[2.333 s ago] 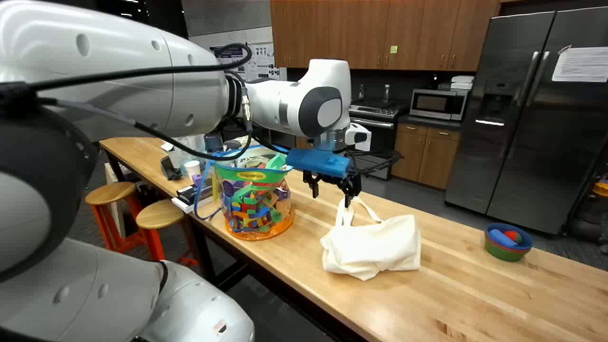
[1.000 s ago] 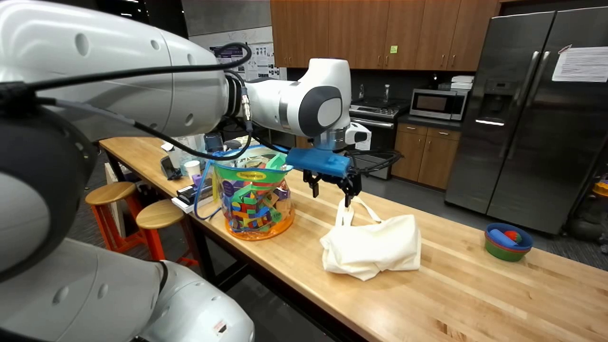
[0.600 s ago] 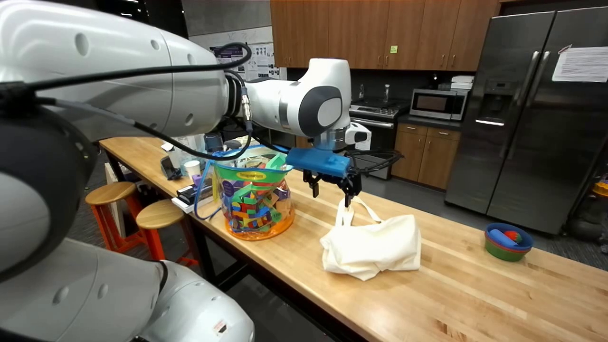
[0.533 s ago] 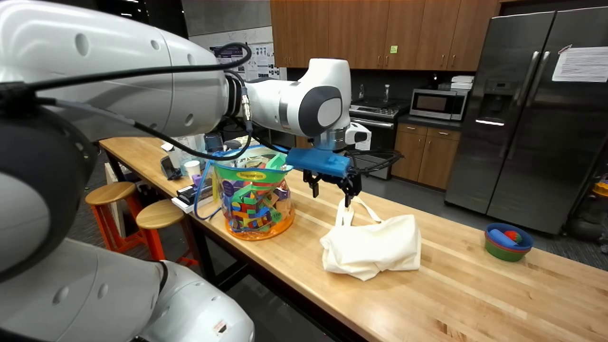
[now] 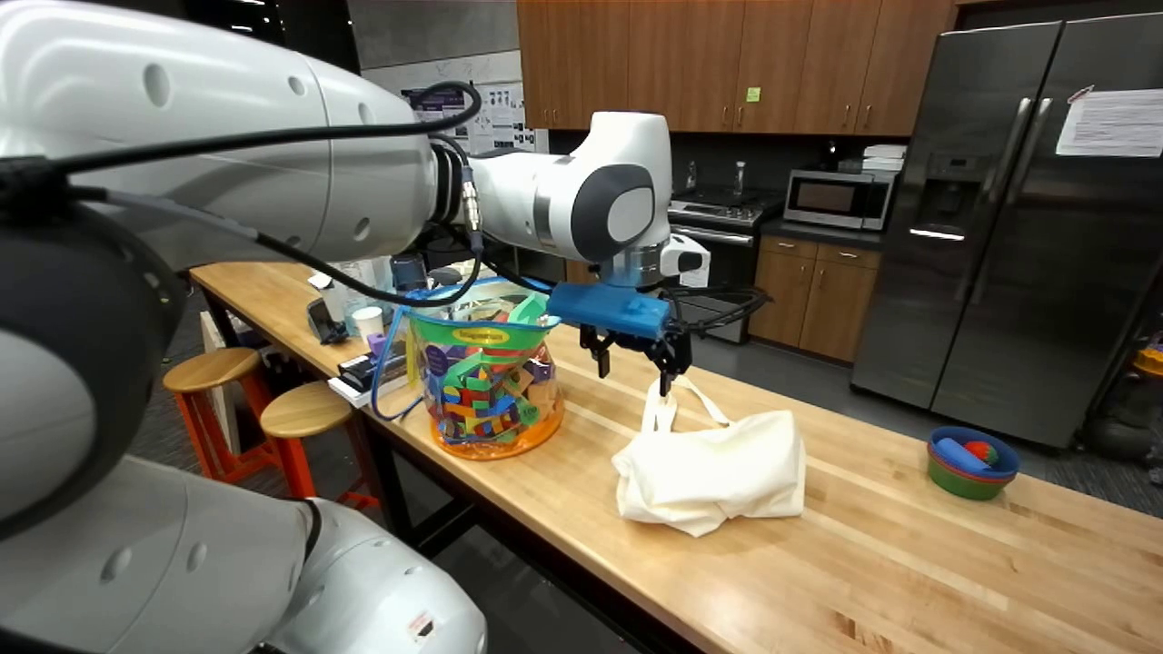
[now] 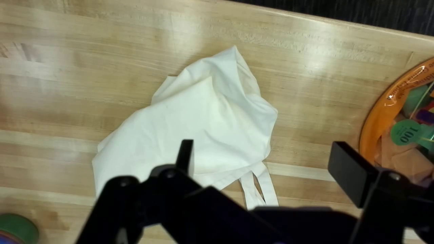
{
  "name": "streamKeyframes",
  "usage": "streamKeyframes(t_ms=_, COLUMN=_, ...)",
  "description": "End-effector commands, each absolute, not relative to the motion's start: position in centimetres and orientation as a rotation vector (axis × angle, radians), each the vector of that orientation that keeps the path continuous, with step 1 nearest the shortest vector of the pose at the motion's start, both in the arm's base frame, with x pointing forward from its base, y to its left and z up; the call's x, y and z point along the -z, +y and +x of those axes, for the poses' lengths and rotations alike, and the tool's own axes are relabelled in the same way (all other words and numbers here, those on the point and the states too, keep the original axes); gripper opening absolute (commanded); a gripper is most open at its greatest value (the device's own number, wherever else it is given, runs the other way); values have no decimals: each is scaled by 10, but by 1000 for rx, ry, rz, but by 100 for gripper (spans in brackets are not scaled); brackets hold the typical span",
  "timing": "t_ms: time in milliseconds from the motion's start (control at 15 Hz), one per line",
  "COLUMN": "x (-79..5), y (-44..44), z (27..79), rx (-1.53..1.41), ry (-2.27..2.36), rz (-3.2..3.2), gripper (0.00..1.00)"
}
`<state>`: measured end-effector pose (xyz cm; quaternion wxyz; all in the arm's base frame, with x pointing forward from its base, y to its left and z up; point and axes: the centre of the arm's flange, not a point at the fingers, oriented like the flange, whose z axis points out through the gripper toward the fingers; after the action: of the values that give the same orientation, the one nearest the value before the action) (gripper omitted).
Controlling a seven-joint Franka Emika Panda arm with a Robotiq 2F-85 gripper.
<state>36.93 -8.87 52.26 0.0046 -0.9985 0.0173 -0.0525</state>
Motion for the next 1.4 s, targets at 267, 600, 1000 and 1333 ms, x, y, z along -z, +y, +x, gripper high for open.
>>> streamKeyframes(t_ms=267, x=-521, y=-89, z=370, rx=162, ry=61, rz=-3131, gripper=100)
streamKeyframes(t_ms=600, x=-523, y=-99, z=374, rx=281, ry=187, rz=-3129, gripper=100)
streamKeyframes(t_ms=1000, x=-521, y=-123, z=384, rx=482, ry=331, rz=-3109, gripper=100)
streamKeyframes(t_ms=1333, x=-512, y=-146, z=394, rx=591, ry=385, rz=-3097, gripper=100)
